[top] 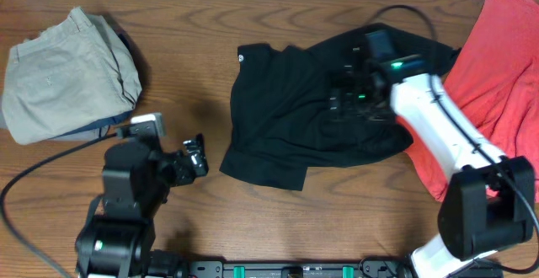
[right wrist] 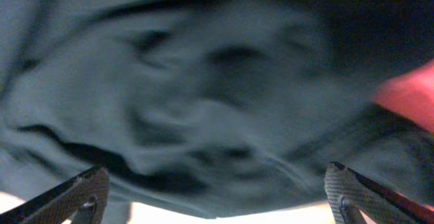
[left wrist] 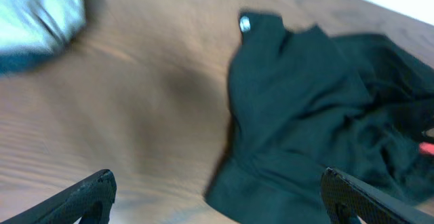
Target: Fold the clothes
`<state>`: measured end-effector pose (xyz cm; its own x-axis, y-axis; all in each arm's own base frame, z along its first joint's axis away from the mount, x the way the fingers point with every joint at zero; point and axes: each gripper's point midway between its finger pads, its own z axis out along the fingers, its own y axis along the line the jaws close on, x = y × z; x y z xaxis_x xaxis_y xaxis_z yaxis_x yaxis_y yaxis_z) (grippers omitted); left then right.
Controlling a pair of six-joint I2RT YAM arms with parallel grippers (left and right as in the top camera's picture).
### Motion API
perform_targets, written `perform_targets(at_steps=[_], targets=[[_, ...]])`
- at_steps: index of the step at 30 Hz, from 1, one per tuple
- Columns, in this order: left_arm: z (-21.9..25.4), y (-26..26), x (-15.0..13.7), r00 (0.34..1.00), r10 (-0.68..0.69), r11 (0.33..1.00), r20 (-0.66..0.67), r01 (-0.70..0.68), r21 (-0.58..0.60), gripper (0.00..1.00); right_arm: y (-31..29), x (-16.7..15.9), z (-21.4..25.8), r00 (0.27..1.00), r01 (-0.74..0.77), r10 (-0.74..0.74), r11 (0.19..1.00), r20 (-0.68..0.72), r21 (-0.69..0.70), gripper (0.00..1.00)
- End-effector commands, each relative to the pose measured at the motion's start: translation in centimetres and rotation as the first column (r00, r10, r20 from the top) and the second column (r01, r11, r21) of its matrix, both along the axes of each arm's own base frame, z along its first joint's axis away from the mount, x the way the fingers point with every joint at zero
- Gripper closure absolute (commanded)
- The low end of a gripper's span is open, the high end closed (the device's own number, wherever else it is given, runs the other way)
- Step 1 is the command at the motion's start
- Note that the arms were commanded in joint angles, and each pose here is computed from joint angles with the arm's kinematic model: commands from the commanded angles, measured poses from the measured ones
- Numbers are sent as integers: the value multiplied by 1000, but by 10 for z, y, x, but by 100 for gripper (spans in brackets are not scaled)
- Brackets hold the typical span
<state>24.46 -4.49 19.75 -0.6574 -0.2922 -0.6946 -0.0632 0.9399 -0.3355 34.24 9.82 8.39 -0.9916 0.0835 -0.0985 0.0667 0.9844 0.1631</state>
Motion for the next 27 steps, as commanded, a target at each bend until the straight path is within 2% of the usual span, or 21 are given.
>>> perform_targets(at_steps=[1, 7, 10, 12, 17, 23, 25, 26, 27], targets=[[-25, -19, 2, 990, -23, 991, -139, 5, -131, 3, -39, -2, -1, 996, 87, -89, 996, -33, -36, 1], [-83, -21, 10, 917, 41, 983, -397, -109, -149, 9, -88, -11, -5, 969, 227, -230, 973, -88, -48, 1], [-113, -26, 9, 860, 21, 982, -509, -113, -152, 13, -108, -14, -7, 953, 284, -287, 958, -97, -50, 9], [-129, -34, 9, 825, -12, 978, -565, -108, -178, 13, -117, -15, -8, 944, 311, -314, 949, -100, -51, 10], [-160, -55, 13, 759, -106, 960, -643, -91, -266, 12, -128, -16, -8, 933, 343, -346, 938, -102, -51, 9], [-187, -71, 22, 742, -165, 959, -650, -34, -283, 15, -129, -17, -8, 932, 344, -348, 938, -103, -52, 9], [-193, -77, 21, 734, -180, 960, -655, -16, -281, 30, -130, -18, -8, 930, 346, -351, 936, -106, -62, 9], [-195, -79, 19, 731, -193, 961, -655, 4, -278, 48, -133, -20, -8, 927, 353, -360, 932, -107, -78, 9], [-196, -81, 18, 730, -213, 961, -649, 37, -274, 77, -136, -22, -8, 922, 361, -371, 927, -109, -103, 9]])
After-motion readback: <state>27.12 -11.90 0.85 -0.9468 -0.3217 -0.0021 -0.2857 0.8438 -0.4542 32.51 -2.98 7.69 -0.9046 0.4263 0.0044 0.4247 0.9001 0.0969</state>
